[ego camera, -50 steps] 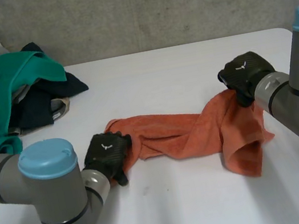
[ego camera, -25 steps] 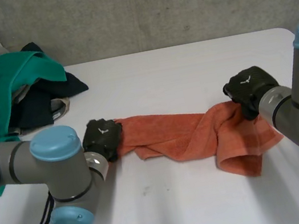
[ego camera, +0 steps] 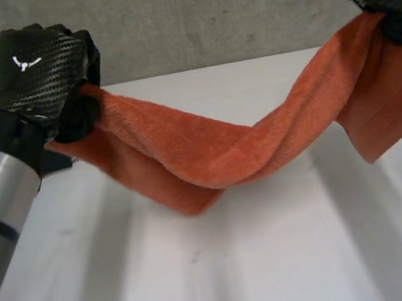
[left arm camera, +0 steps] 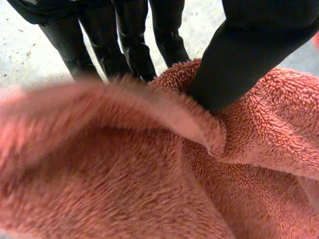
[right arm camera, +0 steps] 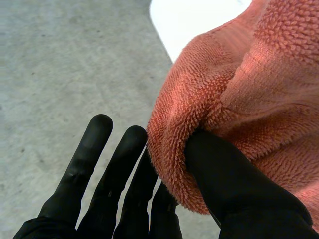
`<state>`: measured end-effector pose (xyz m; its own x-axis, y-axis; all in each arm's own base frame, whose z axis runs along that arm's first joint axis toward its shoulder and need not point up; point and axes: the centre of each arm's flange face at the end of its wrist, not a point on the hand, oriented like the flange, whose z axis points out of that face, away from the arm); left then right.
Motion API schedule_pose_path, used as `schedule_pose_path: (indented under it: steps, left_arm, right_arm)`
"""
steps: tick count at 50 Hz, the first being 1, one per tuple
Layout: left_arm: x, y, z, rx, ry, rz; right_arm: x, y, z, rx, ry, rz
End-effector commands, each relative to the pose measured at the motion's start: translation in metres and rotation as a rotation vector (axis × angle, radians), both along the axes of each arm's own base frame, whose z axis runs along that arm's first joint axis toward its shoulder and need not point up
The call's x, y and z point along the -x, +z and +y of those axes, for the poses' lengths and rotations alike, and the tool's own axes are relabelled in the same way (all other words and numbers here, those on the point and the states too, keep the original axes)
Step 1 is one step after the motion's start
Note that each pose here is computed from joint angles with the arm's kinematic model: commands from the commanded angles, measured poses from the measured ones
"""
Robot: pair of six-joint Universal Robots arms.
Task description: Fold the laundry.
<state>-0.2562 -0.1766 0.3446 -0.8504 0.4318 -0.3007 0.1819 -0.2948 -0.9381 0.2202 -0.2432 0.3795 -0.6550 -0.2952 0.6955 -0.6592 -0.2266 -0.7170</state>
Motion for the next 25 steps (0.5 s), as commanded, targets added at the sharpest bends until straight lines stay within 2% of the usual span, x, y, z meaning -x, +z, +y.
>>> schedule_pose_path:
  steps: [1,3,7,15,18,25]
  left_arm:
    - [0.011,-0.035,-0.015,-0.12,-0.02,-0.05]
    - [0.018,-0.057,-0.028,-0.179,-0.014,-0.089]
    - [0.026,-0.08,-0.043,-0.242,-0.013,-0.117]
    - [0.045,-0.105,-0.068,-0.297,-0.014,-0.133]
    - [0.049,-0.107,-0.072,-0.304,-0.018,-0.123]
    - [0.049,-0.107,-0.07,-0.312,-0.021,-0.116]
  right_arm:
    - [-0.003,-0.035,-0.064,-0.03,-0.034,0.024]
    - [-0.012,-0.063,-0.096,-0.028,-0.034,0.025]
    - [-0.03,-0.101,-0.134,0.027,-0.019,0.012]
    - [-0.049,-0.164,-0.181,0.189,-0.053,-0.027]
    - [-0.047,-0.159,-0.18,0.203,-0.087,-0.034]
    - [-0.031,-0.142,-0.135,0.066,-0.099,-0.012]
